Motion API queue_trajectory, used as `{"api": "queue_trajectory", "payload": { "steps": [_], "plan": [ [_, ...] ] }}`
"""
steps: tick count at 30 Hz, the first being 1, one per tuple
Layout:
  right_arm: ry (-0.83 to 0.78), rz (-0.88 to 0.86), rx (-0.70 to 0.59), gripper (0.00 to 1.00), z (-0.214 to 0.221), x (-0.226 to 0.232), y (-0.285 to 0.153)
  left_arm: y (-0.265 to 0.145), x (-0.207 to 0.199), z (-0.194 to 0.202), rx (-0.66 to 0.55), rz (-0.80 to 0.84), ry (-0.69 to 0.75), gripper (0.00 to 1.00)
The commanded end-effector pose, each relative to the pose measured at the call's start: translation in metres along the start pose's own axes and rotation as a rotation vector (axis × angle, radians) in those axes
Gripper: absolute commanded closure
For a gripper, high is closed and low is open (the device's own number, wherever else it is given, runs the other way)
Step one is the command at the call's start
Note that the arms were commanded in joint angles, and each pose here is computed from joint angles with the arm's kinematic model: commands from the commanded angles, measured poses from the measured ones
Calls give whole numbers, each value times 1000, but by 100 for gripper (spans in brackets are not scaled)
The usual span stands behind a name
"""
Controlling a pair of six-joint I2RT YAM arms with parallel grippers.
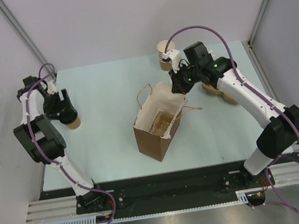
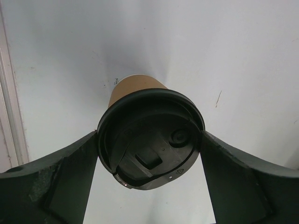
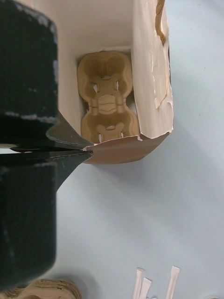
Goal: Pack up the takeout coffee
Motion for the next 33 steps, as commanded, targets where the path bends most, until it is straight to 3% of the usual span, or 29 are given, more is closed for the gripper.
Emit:
{"api": "queue_trajectory", "payload": {
  "steps": [1,5,13,20,22,25,26,29,33],
  "plan": [
    [17,3,19,100,0,-2,0,0,4,-6,-18,-9,-14,14],
    [16,1,16,100,-1,-1,-1,-3,2,-6,-26,10,-13,22],
    [19,0,6,100,-3,1,-4,-18,-8,-7,-70,54,45,51],
    [23,0,8,100,-4,0,-3,-19,-12,-6,-111,77,76,54],
    [27,2,10,100,-4,0,-3,-15,-13,-3,-100,80,82,52],
    [27,0,13,100,-4,1,-4,-12,-13,2,-90,69,93,35],
    [26,0,10,100,-4,1,-4,-12,-12,3,-88,65,91,25],
    [24,0,15,100,-4,0,-4,-14,-11,5,-93,48,95,12],
    [28,-2,16,100,-4,1,-4,-18,-13,6,-103,39,86,2]
  ]
}}
Point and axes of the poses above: each gripper's point midway between its finger pads, its own y axis out along the fingers, its own x axis along the line the jaws close on, z = x × y, the point moved 5 cm from there along -y, back along the fingers, and after that the axes turned 8 degrees about y, right-handed, at the moved point
